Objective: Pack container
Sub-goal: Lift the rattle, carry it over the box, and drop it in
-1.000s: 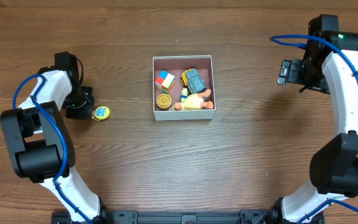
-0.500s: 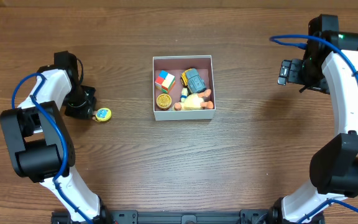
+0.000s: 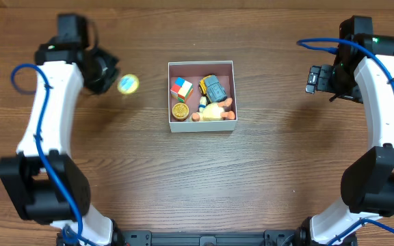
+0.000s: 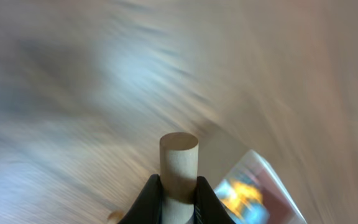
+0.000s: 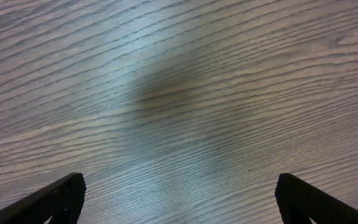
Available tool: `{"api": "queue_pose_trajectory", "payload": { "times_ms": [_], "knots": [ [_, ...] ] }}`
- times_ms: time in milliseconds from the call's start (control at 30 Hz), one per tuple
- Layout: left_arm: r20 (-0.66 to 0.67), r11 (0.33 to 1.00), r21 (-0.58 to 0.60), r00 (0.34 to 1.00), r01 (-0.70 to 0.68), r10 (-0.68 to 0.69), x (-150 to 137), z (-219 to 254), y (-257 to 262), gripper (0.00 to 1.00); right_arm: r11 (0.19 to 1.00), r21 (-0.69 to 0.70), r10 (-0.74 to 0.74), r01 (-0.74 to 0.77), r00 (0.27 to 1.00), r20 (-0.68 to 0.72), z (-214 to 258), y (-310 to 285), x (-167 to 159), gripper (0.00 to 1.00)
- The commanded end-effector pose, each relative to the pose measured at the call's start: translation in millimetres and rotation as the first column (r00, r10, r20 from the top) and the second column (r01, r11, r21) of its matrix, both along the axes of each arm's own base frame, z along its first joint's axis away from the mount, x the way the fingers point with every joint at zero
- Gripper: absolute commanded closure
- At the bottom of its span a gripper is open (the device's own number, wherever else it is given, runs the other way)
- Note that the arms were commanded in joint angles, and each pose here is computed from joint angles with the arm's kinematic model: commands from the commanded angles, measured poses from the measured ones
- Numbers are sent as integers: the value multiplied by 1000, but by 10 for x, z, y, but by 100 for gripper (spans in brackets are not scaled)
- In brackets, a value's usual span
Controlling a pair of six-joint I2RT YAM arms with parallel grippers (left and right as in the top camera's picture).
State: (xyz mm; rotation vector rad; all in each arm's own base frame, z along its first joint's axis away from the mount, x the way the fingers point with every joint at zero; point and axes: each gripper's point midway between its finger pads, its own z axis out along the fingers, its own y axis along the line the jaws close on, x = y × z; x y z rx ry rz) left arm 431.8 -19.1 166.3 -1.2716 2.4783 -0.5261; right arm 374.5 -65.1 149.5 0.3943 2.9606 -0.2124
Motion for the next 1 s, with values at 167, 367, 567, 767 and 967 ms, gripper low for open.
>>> {"api": "queue_pose_trajectory", "payload": {
  "times_ms": [167, 367, 567, 767, 967],
  "knots": [
    [276, 932, 160, 891, 326, -359, 24, 802, -1439, 81, 1000, -16, -5, 5, 1000, 16, 54, -34, 9, 0],
    [258, 894, 241, 863, 377, -433, -47, 649, -1868, 71, 1000, -16, -4, 5, 1000, 16, 54, -34, 9, 0],
    [204, 876, 265, 865, 402, -459, 11, 362, -1956, 62, 1000, -16, -5, 5, 1000, 16, 54, -35, 8, 0],
    [212, 849, 324, 843, 417, -495, 55, 469, -1786, 53, 1000, -16, -5, 5, 1000, 16, 54, -34, 9, 0],
    [251, 750, 474, 745, 462, -618, -183, 1077, -1487, 9, 1000, -16, -5, 5, 1000, 17, 54, -35, 9, 0]
  ]
}}
